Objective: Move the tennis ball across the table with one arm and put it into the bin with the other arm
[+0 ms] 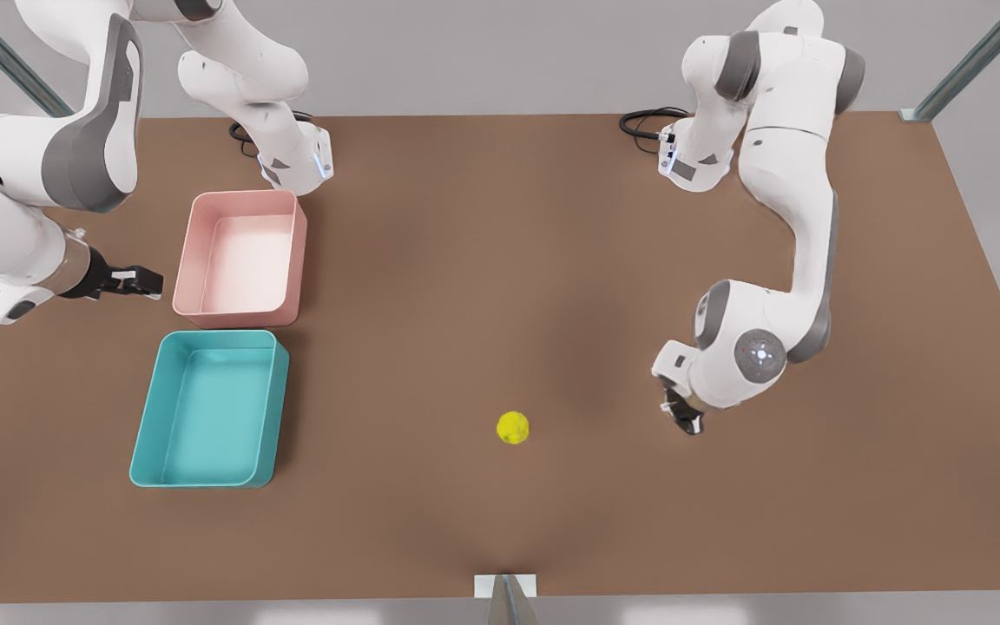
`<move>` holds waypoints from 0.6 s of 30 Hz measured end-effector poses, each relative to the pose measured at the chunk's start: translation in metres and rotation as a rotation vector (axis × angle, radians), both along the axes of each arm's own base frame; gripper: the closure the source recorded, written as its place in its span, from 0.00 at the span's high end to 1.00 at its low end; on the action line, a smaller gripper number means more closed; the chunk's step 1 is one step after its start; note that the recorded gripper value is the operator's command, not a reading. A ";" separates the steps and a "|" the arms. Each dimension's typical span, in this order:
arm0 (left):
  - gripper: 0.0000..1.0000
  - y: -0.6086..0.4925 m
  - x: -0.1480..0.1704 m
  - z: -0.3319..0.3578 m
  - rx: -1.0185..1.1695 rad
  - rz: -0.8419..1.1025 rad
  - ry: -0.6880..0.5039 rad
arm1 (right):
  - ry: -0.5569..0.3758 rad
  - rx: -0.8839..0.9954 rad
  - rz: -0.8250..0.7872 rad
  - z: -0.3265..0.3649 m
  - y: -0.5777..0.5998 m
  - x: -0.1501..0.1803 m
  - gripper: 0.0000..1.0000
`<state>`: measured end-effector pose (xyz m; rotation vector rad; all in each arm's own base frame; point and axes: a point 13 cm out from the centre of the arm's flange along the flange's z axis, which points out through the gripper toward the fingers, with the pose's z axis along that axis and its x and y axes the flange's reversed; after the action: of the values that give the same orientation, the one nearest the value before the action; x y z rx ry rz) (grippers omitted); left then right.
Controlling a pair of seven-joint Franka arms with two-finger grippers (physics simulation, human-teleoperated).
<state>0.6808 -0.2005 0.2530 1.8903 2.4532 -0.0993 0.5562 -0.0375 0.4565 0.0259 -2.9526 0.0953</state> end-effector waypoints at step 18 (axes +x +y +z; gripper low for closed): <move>1.00 0.087 -0.134 0.180 0.194 0.993 0.337 | 0.008 0.050 0.104 -0.264 0.218 0.100 1.00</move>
<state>0.5466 -0.1132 0.4328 0.5136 3.4006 -0.1473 0.6565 0.1808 0.1925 0.1869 -2.9445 0.0353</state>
